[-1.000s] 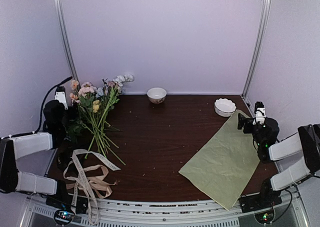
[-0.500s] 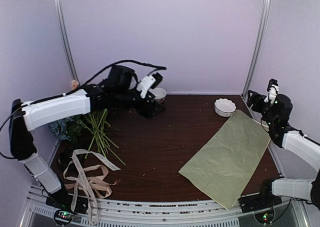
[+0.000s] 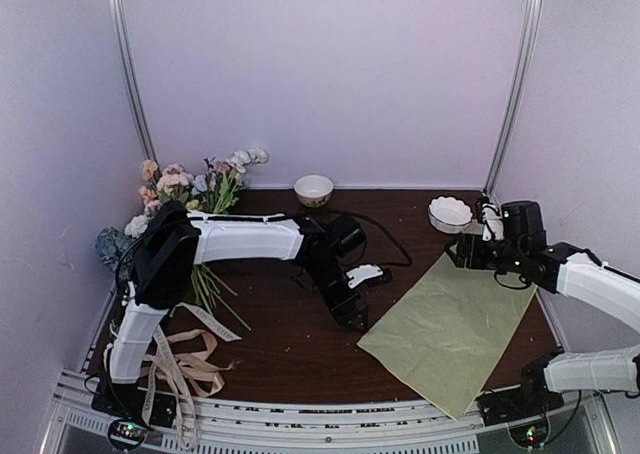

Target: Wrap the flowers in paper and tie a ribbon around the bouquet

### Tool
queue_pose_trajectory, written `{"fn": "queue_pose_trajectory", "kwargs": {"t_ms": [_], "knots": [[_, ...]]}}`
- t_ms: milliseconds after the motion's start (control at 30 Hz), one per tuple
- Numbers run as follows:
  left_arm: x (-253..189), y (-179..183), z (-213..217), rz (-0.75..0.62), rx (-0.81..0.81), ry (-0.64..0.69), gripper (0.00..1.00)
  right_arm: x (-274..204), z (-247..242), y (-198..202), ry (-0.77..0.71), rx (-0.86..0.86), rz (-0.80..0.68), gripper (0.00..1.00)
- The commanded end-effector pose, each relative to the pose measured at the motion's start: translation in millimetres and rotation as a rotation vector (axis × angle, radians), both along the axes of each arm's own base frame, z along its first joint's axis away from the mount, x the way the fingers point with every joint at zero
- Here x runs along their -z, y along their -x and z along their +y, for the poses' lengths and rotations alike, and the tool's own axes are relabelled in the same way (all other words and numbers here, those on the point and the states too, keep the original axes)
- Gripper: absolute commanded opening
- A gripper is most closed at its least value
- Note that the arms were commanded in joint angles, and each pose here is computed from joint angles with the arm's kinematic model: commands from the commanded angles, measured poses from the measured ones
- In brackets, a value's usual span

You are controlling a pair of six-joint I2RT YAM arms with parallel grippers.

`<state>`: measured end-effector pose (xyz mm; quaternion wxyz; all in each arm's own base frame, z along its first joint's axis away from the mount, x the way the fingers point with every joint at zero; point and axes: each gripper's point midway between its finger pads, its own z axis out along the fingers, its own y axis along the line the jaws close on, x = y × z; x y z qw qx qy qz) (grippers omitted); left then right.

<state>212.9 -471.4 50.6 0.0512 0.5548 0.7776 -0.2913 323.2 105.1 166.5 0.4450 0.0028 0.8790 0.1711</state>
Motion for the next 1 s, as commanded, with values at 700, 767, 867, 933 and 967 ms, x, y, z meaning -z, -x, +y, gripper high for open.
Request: {"fn": "queue_pose_trajectory", "kwargs": {"t_ms": [700,767,867,933,967], "knots": [[13,52,-41,0.176,0.041,-0.005,0.00,82,29,55,0.010,-0.092,0.290,0.71],[6,50,-44,0.162,0.034,0.025,0.00,80,27,57,0.025,-0.092,0.294,0.71],[-5,40,-48,0.103,-0.001,0.061,0.00,80,19,61,0.059,-0.072,0.316,0.71],[-13,25,-45,0.049,-0.052,0.072,0.00,80,17,65,0.070,-0.071,0.332,0.71],[-17,18,-42,0.040,-0.085,0.082,0.00,80,16,67,0.074,-0.073,0.339,0.71]]}}
